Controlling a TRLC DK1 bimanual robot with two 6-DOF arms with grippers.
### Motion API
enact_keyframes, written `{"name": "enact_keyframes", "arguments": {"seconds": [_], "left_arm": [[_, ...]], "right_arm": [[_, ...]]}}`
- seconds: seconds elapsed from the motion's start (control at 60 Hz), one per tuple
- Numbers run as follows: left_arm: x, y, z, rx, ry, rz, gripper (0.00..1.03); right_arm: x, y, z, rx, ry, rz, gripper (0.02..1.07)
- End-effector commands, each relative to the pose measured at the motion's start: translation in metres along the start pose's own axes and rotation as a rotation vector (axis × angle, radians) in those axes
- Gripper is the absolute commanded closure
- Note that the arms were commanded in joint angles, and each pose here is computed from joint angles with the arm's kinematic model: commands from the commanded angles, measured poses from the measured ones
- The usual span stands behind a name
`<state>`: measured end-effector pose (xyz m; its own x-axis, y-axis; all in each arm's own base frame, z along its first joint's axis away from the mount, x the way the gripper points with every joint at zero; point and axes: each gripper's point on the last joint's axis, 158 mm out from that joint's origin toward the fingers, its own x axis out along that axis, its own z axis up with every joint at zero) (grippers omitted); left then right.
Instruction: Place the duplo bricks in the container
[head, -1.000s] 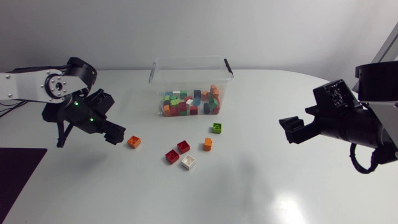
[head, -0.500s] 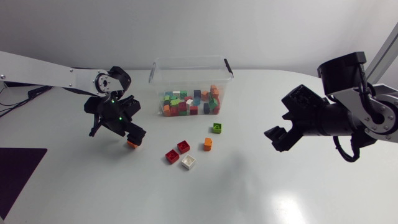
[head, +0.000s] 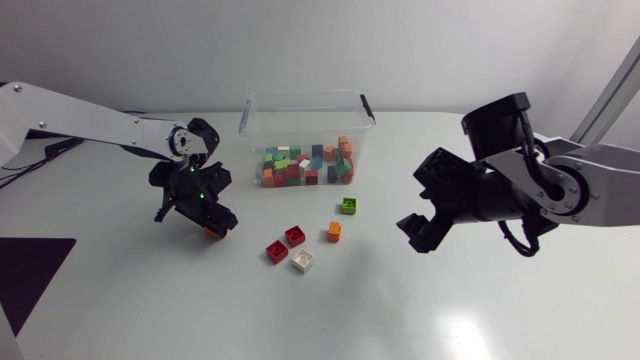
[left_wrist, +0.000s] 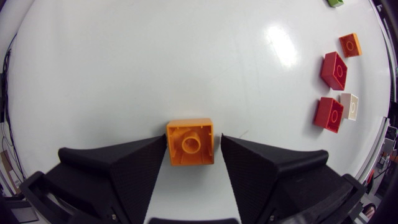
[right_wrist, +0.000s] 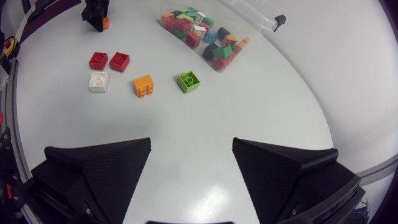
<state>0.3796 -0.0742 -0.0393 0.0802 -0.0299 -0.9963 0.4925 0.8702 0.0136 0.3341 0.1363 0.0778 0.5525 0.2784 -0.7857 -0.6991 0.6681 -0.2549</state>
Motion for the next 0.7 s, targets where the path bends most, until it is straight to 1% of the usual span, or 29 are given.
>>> {"name": "enact_keyframes", "arguments": {"seconds": [0.0,0.017,0.067,0.083,0.133,0.15,0.217,0.233,0.283,0.467,0.633,0.683], "left_arm": [[0.007,-0.002,0.002,-0.021,0.022,-0.006,0.58],[0.008,-0.002,0.002,-0.023,0.024,-0.006,0.63],[0.009,-0.001,0.003,-0.024,0.024,-0.006,0.66],[0.009,-0.001,0.004,-0.032,0.022,-0.007,0.69],[0.009,-0.001,0.004,-0.029,0.022,-0.007,0.7],[0.009,-0.002,0.004,-0.026,0.02,-0.008,0.73],[0.009,-0.001,0.004,-0.02,0.017,-0.007,0.74],[0.009,0.0,0.004,-0.021,0.015,-0.006,0.77],[0.008,0.002,0.005,-0.024,0.01,-0.004,0.77],[-0.016,0.004,0.01,-0.012,-0.051,-0.034,0.77],[-0.051,0.004,0.018,0.009,-0.136,-0.035,0.77],[-0.068,0.003,0.024,0.016,-0.179,-0.036,0.77]], "right_arm": [[0.009,0.006,0.011,-0.055,-0.013,0.024,0.12],[0.011,0.007,0.012,-0.058,-0.014,0.029,0.12],[0.014,0.012,0.014,-0.066,-0.016,0.052,0.12],[0.017,0.016,0.017,-0.074,-0.019,0.073,0.12],[0.022,0.023,0.022,-0.084,-0.024,0.106,0.13],[0.024,0.024,0.023,-0.087,-0.023,0.114,0.13],[0.029,0.035,0.029,-0.119,-0.028,0.159,0.13],[0.031,0.038,0.03,-0.134,-0.029,0.17,0.13],[0.037,0.046,0.033,-0.162,-0.023,0.205,0.13],[0.06,0.058,0.045,-0.21,0.0,0.285,0.13],[0.083,0.068,0.044,-0.245,0.041,0.334,0.13],[0.089,0.072,0.044,-0.252,0.046,0.349,0.13]]}}
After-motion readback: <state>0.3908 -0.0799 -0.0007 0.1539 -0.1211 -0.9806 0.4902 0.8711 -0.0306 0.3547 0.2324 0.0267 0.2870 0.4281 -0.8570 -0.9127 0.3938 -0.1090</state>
